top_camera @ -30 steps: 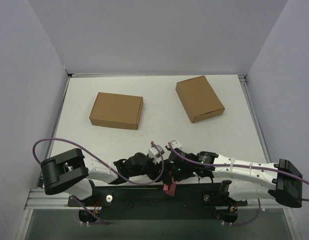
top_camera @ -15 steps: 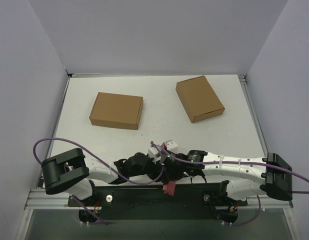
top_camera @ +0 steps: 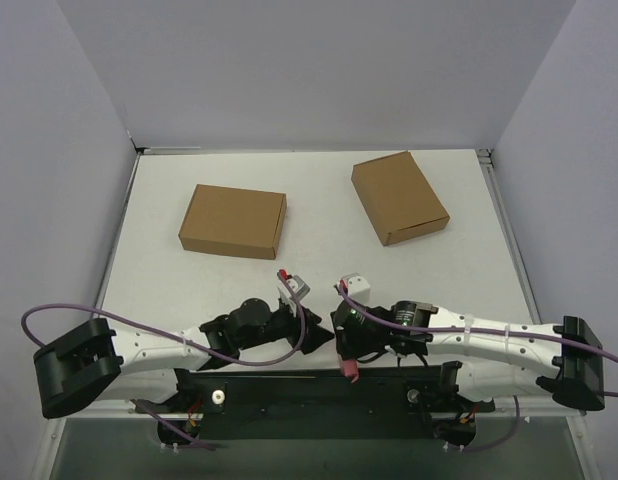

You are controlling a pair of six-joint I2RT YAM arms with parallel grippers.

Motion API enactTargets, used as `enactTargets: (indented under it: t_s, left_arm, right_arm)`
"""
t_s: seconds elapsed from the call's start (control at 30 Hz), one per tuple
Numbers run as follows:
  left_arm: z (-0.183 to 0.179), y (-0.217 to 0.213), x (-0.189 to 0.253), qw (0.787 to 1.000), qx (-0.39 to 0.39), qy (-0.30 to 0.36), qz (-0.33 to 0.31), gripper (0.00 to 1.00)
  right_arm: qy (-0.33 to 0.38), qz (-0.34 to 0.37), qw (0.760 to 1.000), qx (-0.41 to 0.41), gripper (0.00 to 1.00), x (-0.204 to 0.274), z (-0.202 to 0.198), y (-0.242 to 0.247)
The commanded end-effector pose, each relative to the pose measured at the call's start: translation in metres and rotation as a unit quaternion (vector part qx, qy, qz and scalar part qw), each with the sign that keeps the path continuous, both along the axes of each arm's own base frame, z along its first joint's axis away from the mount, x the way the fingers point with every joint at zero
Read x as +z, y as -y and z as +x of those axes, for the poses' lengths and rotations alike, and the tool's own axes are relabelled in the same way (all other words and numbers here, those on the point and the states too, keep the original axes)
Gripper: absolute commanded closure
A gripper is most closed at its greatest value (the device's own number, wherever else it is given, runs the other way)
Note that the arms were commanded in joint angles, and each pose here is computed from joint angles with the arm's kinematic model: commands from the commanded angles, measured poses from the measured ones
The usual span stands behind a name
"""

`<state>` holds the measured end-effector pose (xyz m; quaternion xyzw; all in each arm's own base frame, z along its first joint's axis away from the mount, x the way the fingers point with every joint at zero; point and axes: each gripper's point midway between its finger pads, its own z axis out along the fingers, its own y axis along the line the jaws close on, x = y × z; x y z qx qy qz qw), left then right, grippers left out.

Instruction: Fold the paper box

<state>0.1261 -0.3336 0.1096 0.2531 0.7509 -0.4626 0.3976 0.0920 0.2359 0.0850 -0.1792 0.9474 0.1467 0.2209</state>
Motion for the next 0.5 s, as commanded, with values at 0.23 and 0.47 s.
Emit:
enactTargets:
  t_s: [0.23, 0.47]
  left_arm:
    - [-0.001, -0.030, 0.018, 1.000, 0.002, 0.016, 0.003, 0.30]
    - [-0.031, -0.035, 0.077, 0.996, -0.070, 0.023, -0.040, 0.28]
  right_arm:
    - [0.042, 0.037, 0.998, 0.039, 0.85, -0.005, 0.003, 0.020]
    - [0.051, 0.157, 0.967, 0.195, 0.89, 0.036, -0.026, 0.001]
